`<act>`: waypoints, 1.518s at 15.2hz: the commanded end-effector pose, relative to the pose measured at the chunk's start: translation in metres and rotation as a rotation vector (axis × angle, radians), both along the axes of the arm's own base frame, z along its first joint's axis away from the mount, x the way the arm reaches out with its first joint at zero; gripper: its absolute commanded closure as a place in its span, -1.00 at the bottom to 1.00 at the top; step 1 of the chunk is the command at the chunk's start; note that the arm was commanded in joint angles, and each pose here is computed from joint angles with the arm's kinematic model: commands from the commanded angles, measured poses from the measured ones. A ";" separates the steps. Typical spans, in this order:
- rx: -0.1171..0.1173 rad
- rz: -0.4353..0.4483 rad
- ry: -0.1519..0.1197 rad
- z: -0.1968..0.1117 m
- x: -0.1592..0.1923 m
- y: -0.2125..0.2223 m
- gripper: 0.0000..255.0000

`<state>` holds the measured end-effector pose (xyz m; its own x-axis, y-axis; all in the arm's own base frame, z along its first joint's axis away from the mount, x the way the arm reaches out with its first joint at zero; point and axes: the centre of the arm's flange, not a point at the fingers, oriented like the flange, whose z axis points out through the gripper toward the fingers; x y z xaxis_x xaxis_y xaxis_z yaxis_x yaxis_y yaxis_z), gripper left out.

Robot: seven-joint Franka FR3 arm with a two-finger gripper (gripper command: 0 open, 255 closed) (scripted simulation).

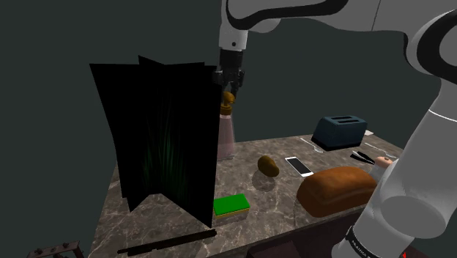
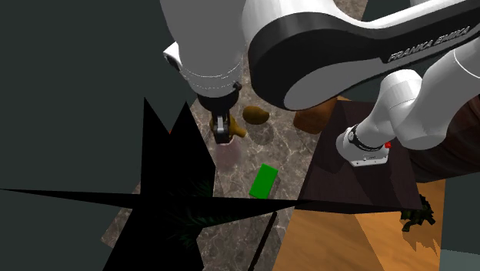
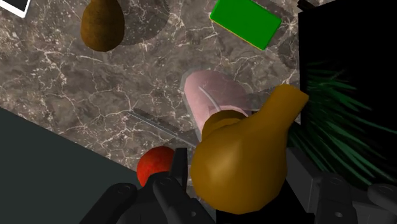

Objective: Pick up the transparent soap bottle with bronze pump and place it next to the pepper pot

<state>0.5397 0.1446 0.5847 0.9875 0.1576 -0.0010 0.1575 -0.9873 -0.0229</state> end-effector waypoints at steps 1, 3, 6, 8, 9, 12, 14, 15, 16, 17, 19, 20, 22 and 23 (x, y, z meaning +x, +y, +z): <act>0.000 0.000 0.000 0.012 -0.001 -0.001 1.00; 0.000 0.000 0.000 0.022 -0.001 -0.001 1.00; 0.000 0.000 0.000 0.038 -0.001 -0.001 1.00; 0.000 0.000 0.000 0.049 -0.001 -0.001 1.00; 0.000 0.000 0.000 0.054 -0.001 -0.001 1.00; 0.000 0.000 0.000 0.070 -0.001 -0.001 1.00; 0.000 0.000 0.000 0.080 -0.001 -0.001 1.00; 0.000 0.000 0.000 0.086 -0.001 -0.001 1.00; 0.000 0.000 0.000 0.091 -0.001 -0.001 1.00; 0.000 0.000 0.000 0.096 -0.001 -0.001 1.00; 0.000 0.000 0.000 0.107 -0.001 -0.001 1.00; 0.000 0.000 0.000 0.112 -0.001 -0.001 1.00; 0.000 0.000 0.000 0.123 -0.001 -0.001 1.00; 0.000 0.000 0.000 0.128 -0.001 -0.001 1.00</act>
